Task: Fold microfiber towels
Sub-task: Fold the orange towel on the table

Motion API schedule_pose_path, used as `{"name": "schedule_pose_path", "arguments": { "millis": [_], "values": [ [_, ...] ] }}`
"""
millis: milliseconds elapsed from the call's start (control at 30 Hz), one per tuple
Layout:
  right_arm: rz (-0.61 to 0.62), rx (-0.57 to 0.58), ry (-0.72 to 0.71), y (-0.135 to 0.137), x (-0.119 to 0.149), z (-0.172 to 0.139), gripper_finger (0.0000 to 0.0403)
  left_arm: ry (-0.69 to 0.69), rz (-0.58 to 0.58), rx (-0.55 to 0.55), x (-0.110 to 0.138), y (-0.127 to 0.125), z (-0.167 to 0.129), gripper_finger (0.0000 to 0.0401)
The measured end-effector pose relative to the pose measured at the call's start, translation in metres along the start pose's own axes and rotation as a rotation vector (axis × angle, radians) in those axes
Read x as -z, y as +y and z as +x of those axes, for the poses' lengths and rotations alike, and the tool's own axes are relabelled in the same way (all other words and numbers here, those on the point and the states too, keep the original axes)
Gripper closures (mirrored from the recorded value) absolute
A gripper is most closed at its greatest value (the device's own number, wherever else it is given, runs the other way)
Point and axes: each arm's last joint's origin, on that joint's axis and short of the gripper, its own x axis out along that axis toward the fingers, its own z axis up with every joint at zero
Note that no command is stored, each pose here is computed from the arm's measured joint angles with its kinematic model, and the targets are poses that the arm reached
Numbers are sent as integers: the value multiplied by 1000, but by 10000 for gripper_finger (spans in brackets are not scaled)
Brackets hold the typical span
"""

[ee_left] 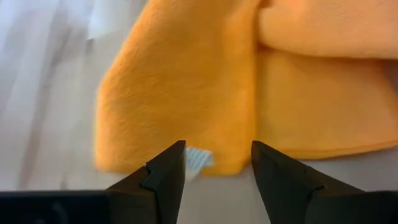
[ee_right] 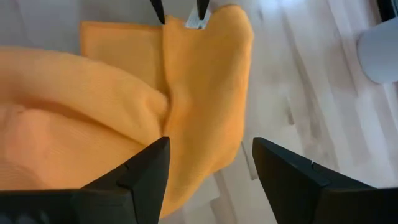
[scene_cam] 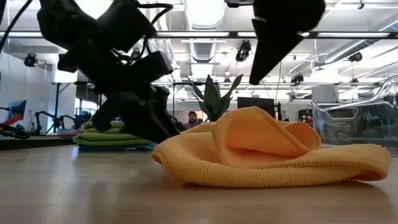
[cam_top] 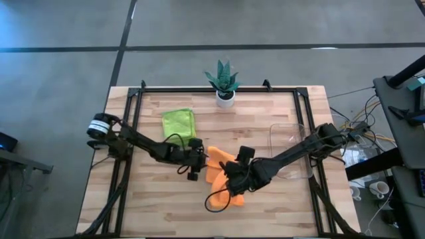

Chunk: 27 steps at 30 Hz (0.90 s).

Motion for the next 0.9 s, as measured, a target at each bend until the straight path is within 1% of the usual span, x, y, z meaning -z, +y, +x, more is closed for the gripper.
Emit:
{"name": "schedule_pose_path", "arguments": {
  "millis": [100,200,300,367,400,467,600,700,800,900],
  "values": [
    [13,-14,-11,7,4,-2,177,3,4,60,1,-2,3,246],
    [12,-24,-22,12,8,-6,177,22,2,79,4,-4,11,276],
    [10,-37,-43,18,10,-9,177,23,-12,63,0,-2,20,317],
    [3,-43,-50,21,12,-10,177,31,-40,55,-3,0,22,353],
    [-2,-46,-52,23,14,-10,177,30,-60,55,-7,1,22,374],
    [-22,-38,-51,25,19,-11,177,41,-93,57,-17,3,17,393],
    [-47,-4,-116,30,27,-23,177,56,-130,66,-47,11,-13,398],
    [-23,-10,-156,30,30,-29,177,50,-161,70,-63,18,-43,399],
    [-6,-36,-179,35,33,-25,177,-17,-213,71,-80,27,-77,400],
    [34,-86,-235,42,33,-18,177,-81,-265,94,-88,35,-109,400]
  ]
}}
